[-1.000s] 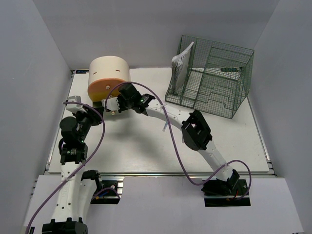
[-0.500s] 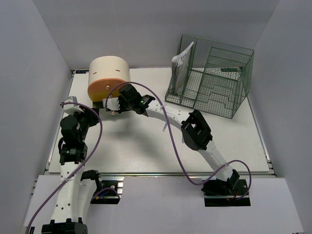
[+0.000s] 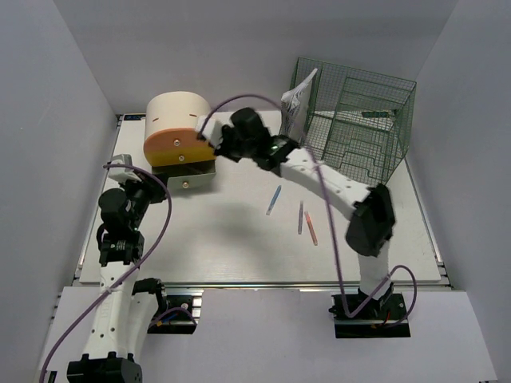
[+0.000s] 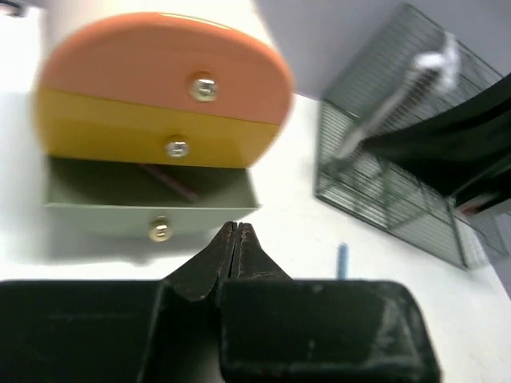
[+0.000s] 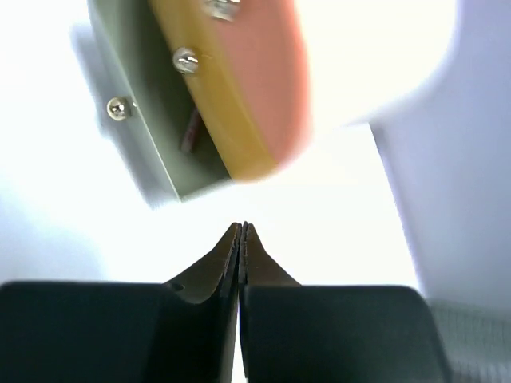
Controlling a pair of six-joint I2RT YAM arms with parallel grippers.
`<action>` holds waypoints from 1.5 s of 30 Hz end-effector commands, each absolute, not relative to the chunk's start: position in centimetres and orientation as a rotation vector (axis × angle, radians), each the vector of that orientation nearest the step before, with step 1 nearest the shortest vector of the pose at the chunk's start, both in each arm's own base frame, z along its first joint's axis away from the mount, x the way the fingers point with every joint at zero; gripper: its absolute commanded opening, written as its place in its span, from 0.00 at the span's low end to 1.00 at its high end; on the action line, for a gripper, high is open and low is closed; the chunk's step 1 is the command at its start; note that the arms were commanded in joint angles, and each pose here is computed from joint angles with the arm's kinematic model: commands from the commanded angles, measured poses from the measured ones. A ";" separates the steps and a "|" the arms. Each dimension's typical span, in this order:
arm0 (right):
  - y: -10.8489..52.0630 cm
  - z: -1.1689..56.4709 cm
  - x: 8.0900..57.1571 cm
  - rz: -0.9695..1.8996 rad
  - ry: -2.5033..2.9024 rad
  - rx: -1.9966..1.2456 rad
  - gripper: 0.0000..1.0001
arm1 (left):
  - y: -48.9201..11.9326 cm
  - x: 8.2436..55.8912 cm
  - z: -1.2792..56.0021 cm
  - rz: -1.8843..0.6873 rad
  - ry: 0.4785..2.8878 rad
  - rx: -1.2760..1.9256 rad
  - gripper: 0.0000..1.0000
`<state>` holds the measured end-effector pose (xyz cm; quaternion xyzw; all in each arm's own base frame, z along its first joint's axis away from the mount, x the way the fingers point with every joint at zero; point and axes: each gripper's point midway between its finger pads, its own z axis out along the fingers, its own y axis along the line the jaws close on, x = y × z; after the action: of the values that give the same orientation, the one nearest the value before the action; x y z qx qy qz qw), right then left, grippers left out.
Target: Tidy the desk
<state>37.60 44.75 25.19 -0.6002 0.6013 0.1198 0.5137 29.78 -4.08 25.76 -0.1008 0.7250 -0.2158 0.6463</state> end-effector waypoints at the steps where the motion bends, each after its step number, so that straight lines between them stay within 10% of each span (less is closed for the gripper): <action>1: 40.5 27.6 35.9 0.522 1.614 -1.256 0.00 | -8.7 29.3 26.9 -0.720 1.593 0.005 0.10; 8: 30.5 26.0 31.0 0.864 1.836 -1.058 0.00 | -13.7 28.8 25.6 -0.997 1.711 0.188 0.40; 9: 29.4 24.5 30.0 0.903 1.852 -1.064 0.07 | -14.4 28.8 25.9 -1.010 1.708 0.214 0.44; 10: 28.3 25.8 29.4 0.900 1.813 -1.049 0.37 | -15.0 28.6 26.1 -1.022 1.712 0.236 0.47; 15: 24.9 25.6 27.2 0.921 1.748 -0.990 0.68 | -20.2 28.7 23.6 -1.044 1.844 0.336 0.55; 18: 21.8 25.3 27.7 0.857 1.765 -0.904 0.61 | -23.4 29.2 20.5 -0.972 1.982 0.396 0.56; 22: 18.5 25.0 28.7 0.796 1.786 -0.761 0.00 | -25.9 30.7 17.5 -0.805 2.135 0.421 0.53; 29: 15.9 25.3 29.3 0.814 1.802 -0.660 0.00 | -29.5 33.9 12.5 -0.529 2.251 0.516 0.28; 45: 14.2 25.2 29.7 0.695 1.765 -0.682 0.00 | -35.5 38.0 7.0 -0.288 2.343 0.631 0.46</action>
<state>29.39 14.33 23.98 -0.2728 0.7583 0.3026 0.5089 37.14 -34.67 4.85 0.2363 0.9103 -0.1178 0.3187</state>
